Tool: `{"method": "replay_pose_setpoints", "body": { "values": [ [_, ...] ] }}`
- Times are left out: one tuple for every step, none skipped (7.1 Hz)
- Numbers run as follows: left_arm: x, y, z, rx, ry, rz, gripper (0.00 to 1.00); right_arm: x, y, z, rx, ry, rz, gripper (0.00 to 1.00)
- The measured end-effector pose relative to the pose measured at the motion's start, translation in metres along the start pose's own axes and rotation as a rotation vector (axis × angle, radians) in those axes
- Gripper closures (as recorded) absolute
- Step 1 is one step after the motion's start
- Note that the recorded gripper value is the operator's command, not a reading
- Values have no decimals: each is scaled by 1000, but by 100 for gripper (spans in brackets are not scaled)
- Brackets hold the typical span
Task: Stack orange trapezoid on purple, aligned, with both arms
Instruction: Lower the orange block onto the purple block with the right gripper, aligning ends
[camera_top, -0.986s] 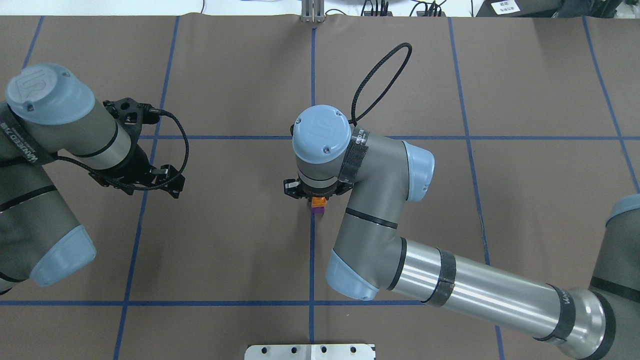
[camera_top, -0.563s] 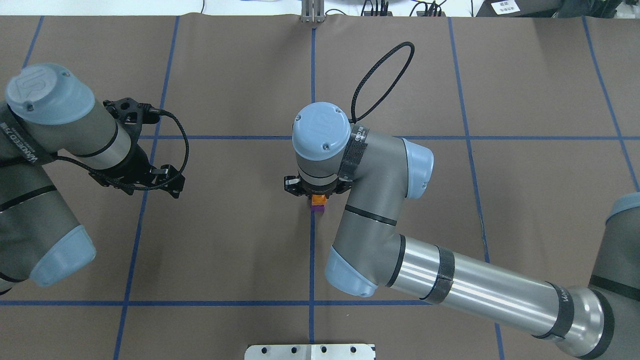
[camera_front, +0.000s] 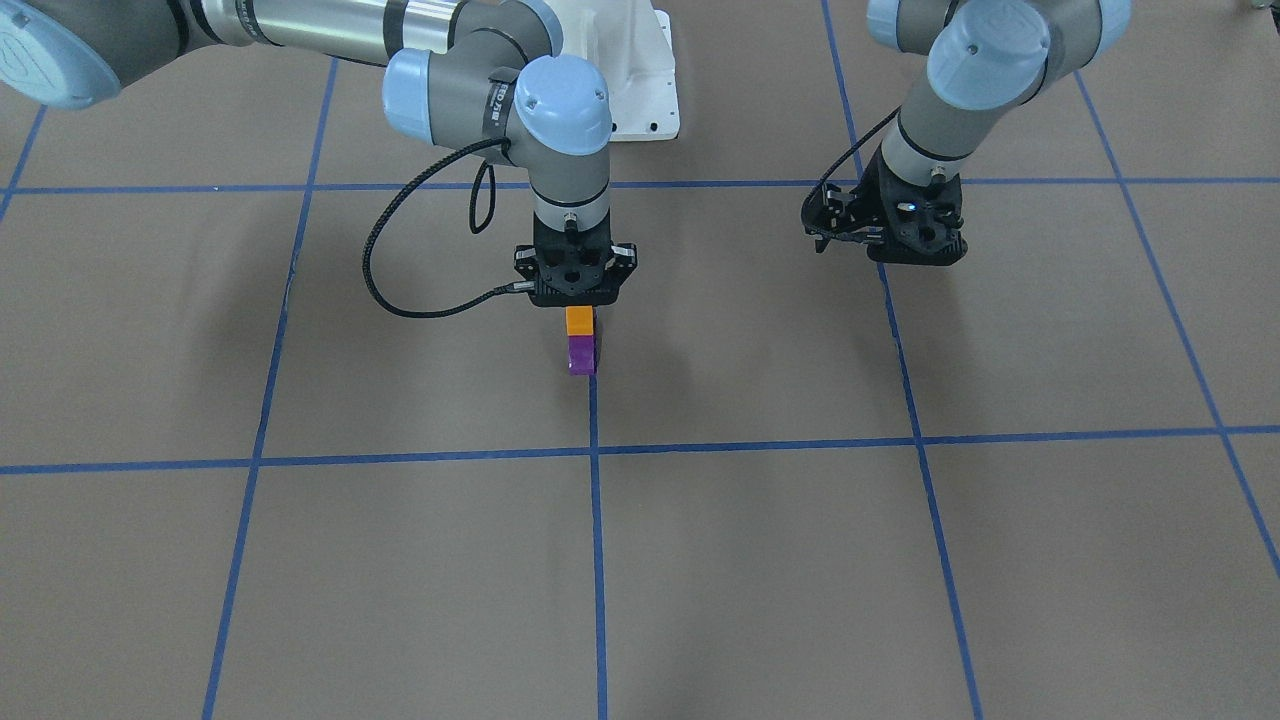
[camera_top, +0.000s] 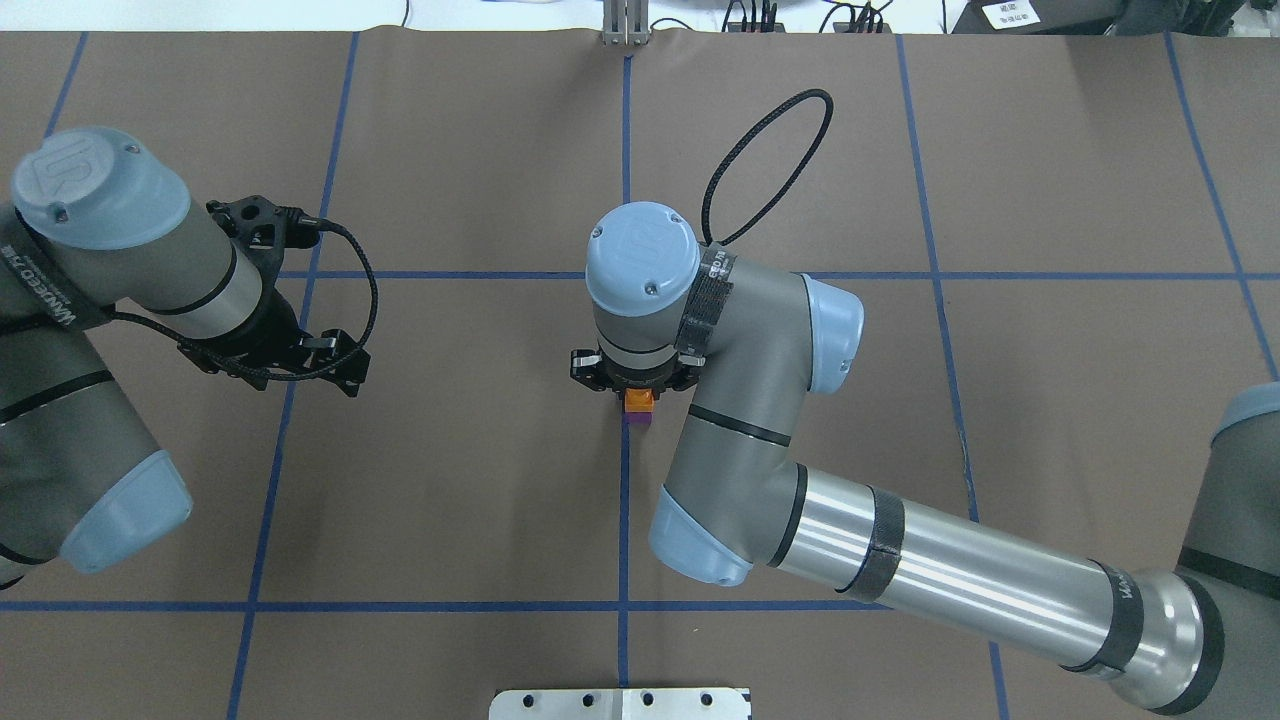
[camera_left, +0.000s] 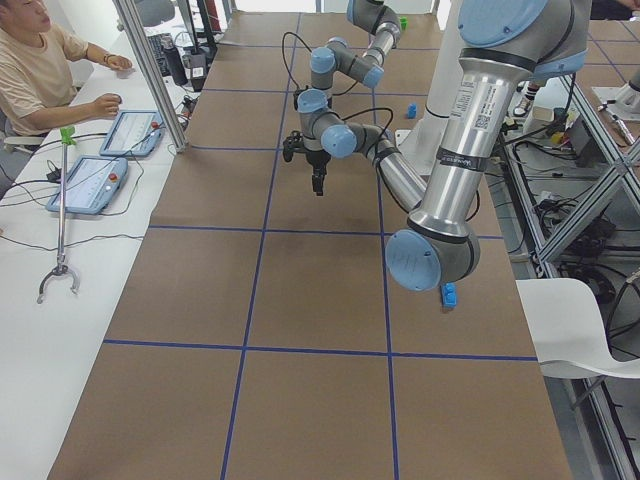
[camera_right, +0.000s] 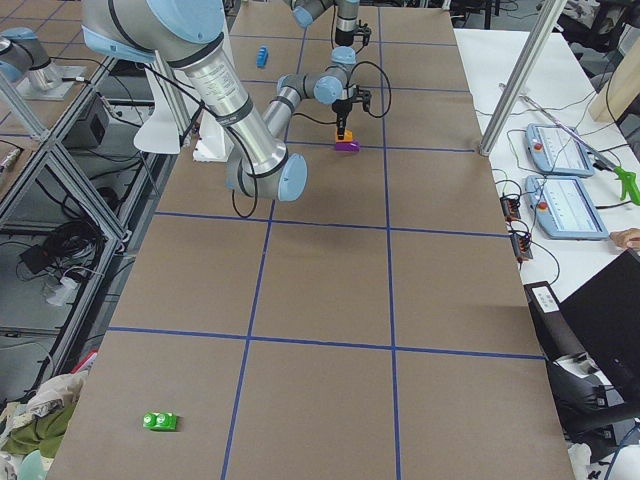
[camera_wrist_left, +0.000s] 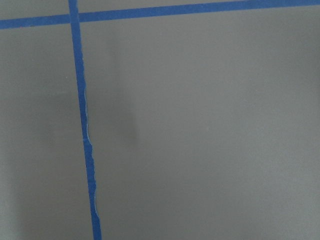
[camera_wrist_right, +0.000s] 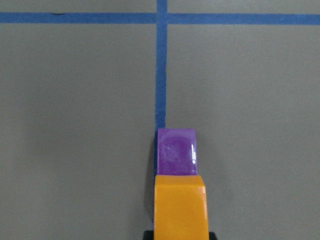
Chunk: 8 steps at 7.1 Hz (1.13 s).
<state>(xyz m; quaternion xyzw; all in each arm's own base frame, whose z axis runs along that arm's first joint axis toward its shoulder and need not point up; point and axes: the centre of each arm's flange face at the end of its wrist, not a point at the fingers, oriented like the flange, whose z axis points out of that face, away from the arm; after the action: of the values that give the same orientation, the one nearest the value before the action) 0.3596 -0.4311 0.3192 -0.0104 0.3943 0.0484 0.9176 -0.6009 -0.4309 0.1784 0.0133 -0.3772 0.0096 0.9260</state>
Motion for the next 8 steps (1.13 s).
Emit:
{"method": "replay_pose_setpoints", "body": {
  "values": [
    [0, 0, 0, 0, 0, 0, 0, 0, 0, 2, -1, 1, -4, 100],
    [0, 0, 0, 0, 1, 1, 0, 0, 0, 3, -2, 1, -9, 100],
    [0, 0, 0, 1, 1, 1, 0, 0, 0, 4, -3, 1, -16, 100],
    [0, 0, 0, 1, 1, 0, 0, 0, 1, 5, -4, 1, -22, 100],
    [0, 0, 0, 1, 1, 0, 0, 0, 1, 5, -4, 1, -26, 100],
    [0, 0, 0, 1, 1, -1, 0, 0, 1, 5, -4, 1, -30, 92],
    [0, 0, 0, 1, 1, -1, 0, 0, 1, 5, -4, 1, -35, 1],
    [0, 0, 0, 1, 1, -1, 0, 0, 1, 5, -3, 1, -41, 0]
  ]
}}
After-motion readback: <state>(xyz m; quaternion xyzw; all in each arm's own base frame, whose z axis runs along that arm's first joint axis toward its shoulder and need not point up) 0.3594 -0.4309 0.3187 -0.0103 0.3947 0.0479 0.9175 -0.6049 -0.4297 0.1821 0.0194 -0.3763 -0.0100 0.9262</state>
